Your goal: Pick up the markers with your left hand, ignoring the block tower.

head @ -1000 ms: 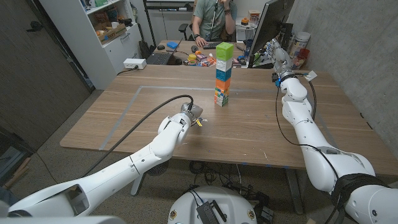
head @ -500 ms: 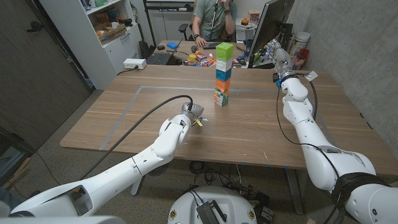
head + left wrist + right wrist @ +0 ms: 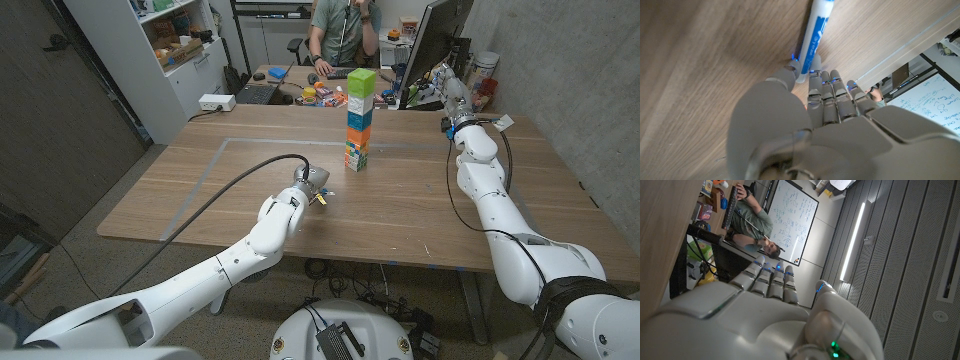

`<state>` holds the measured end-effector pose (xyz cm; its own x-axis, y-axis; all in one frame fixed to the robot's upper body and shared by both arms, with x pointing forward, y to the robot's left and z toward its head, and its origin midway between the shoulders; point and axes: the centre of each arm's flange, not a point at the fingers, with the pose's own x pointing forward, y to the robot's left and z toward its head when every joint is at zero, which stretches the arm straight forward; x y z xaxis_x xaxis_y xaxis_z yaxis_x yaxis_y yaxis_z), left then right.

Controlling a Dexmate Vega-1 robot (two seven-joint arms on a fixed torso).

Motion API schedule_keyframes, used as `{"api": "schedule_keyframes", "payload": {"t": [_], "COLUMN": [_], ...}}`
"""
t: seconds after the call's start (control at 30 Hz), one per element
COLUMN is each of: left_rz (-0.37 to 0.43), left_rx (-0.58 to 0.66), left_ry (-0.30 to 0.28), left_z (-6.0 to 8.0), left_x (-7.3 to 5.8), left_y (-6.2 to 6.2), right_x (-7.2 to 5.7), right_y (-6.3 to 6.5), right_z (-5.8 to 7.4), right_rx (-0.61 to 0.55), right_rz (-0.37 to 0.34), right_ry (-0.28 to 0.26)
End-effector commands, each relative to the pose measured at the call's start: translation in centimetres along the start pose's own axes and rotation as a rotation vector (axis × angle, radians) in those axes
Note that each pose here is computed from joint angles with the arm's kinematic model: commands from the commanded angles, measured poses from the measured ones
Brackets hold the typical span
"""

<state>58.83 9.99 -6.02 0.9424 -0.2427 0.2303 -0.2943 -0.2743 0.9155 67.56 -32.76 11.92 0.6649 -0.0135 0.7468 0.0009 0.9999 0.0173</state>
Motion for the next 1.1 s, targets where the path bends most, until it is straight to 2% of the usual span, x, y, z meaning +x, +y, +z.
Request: {"api": "schedule_keyframes", "payload": {"t": [0.03,0.2,0.5,0.9,1.1], "left_rz": [0.003,-0.010,-0.030,-0.033,-0.025], "left_rx": [-0.037,-0.060,-0.123,-0.151,-0.172], "left_ry": [0.006,0.013,0.009,0.020,0.004], "left_z": [0.1,-0.1,-0.9,-1.5,-1.8], "left_x": [0.1,0.1,-0.2,-0.5,-0.7], "left_y": [0.1,0.7,2.6,3.5,4.6], "right_x": [-0.2,-0.1,0.0,0.0,-0.3], "right_y": [-0.1,-0.1,0.1,0.7,0.7], "right_z": [-0.4,0.0,0.8,1.7,2.3], "right_rx": [0.012,0.009,0.006,0.001,-0.005], "right_rz": [-0.004,-0.002,0.002,0.005,0.002], "right_ry": [0.015,0.010,-0.001,-0.009,-0.012]}}
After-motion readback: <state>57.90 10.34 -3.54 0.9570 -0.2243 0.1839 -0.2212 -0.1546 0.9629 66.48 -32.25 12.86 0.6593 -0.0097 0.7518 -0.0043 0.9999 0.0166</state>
